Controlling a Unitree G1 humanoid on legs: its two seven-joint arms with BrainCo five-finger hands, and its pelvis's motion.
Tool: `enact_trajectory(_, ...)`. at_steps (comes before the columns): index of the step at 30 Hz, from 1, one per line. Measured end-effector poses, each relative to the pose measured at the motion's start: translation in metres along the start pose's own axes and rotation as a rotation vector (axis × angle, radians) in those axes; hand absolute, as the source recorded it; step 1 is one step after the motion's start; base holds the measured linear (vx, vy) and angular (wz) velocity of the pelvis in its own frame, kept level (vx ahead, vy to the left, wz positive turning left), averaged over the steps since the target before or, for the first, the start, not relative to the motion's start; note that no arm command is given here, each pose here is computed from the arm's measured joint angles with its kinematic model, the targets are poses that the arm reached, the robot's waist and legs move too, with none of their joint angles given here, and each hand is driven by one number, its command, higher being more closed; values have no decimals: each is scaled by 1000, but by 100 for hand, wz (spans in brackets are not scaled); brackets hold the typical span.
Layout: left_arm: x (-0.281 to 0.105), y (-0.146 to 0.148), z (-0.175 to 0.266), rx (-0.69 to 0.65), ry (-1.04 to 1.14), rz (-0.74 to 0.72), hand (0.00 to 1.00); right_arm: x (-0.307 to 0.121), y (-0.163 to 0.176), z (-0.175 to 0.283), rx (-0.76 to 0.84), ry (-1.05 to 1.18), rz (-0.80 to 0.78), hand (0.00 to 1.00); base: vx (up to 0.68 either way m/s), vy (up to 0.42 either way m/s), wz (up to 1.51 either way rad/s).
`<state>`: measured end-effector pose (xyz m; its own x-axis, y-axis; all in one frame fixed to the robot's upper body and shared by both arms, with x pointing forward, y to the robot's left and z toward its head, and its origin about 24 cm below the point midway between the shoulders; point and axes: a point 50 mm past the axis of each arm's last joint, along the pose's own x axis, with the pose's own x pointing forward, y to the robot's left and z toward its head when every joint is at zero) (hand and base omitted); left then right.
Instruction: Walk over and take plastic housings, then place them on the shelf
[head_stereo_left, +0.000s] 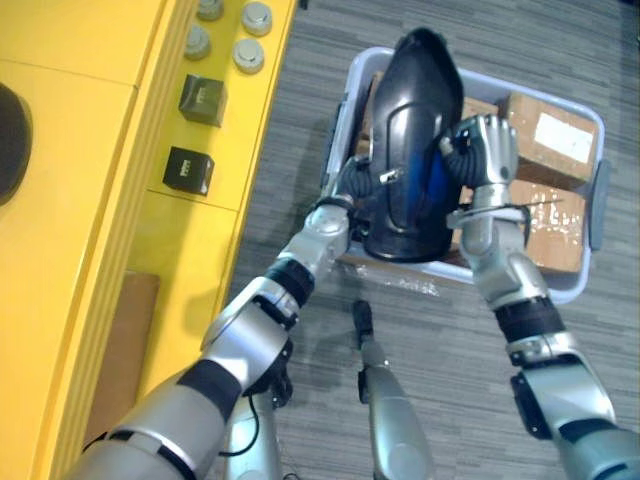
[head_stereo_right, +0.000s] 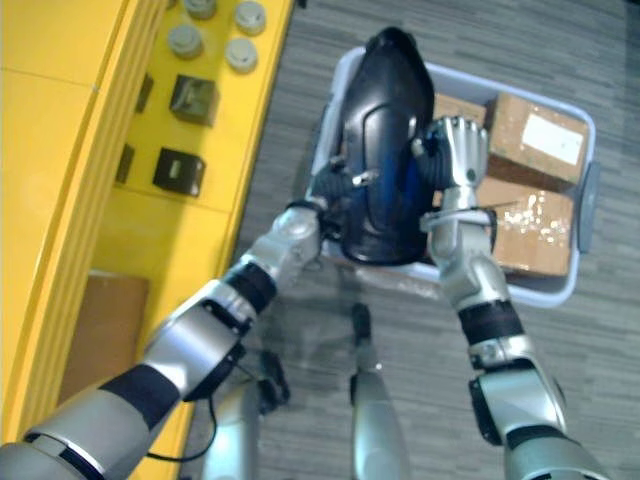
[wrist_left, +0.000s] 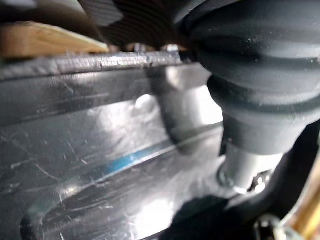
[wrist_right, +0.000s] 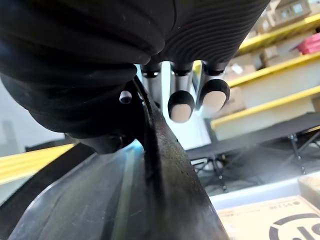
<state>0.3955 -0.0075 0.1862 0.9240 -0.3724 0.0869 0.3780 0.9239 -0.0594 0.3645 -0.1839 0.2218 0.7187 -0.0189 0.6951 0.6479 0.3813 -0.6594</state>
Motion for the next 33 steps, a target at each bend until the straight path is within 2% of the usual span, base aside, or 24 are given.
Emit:
enact_trajectory(9,-24,-3,-38,-200,10,-33,100,-41,-1,1,15,-33,-5,100,-17,-33,9)
enact_trajectory(18,-55,-8,-68,-248,10,-59,100,-89,0,1,52,-6,9,100,26,-35,15)
enact_trajectory(19,-59,-8,-70,-243,5,-64,100,-94,-1,2,55,-2,6,0,52,-25,14)
enact_trajectory(25,-86,-15,-89,-237,6,-77,100,-134,-9,5,85,32,10,0,68,-6,6)
enact_trajectory(33,-116,-19,-85,-82,-112,-39,100,-165,-25,22,212,110,-51,0,33,2,10)
